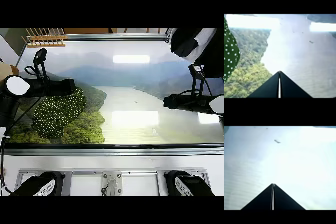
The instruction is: Fold the clothes and pants, and hang the long-sleeved shirts on hangers.
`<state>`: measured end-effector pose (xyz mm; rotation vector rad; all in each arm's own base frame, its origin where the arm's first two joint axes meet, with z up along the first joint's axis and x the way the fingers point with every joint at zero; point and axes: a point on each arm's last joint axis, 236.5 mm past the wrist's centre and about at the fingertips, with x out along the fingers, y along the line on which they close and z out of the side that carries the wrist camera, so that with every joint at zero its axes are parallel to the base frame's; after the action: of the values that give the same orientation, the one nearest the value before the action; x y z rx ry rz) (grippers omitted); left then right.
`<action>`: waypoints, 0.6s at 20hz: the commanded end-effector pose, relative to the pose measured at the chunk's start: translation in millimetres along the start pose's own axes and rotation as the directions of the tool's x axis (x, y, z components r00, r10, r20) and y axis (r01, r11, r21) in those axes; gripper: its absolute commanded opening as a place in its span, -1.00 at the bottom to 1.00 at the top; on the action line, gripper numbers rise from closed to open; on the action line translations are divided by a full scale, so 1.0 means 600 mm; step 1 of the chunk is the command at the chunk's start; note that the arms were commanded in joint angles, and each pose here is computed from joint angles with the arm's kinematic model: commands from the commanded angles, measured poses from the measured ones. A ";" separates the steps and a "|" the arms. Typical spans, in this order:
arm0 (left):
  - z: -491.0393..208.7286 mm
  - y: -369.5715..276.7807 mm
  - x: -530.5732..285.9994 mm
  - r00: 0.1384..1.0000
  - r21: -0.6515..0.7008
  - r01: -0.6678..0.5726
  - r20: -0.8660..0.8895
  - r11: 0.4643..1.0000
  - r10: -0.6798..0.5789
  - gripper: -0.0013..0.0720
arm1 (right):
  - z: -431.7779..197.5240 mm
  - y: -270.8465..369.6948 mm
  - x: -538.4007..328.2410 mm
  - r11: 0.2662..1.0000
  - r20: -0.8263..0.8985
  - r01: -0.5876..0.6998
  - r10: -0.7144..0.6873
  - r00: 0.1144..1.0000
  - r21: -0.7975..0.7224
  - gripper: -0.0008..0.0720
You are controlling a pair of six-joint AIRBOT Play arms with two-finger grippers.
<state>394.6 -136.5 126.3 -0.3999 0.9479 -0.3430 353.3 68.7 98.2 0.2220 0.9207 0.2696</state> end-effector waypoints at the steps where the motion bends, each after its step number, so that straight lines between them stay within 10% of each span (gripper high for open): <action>1: 0.000 0.001 0.000 1.000 0.000 -0.001 0.001 1.000 0.001 -0.95 | -0.001 0.000 0.000 1.000 -0.001 -0.001 0.001 1.000 0.000 -0.94; 9: 0.014 0.010 -0.002 0.999 0.035 -0.021 0.033 0.999 0.020 -0.92 | -0.001 0.000 0.001 1.000 -0.002 0.000 0.000 1.000 0.000 -0.94; 11: 0.028 0.063 -0.012 0.991 0.100 -0.122 0.059 0.988 0.116 0.98 | -0.001 0.000 0.001 1.000 -0.002 0.000 0.000 1.000 0.000 -0.95; 12: 0.035 0.110 -0.023 0.979 0.097 -0.199 0.065 0.975 0.193 0.93 | -0.001 0.000 0.001 1.000 -0.002 0.000 0.000 1.000 0.000 -0.94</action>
<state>404.7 -111.8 124.7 -0.3294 0.9112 -0.2943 353.3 68.7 98.2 0.2223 0.9208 0.2695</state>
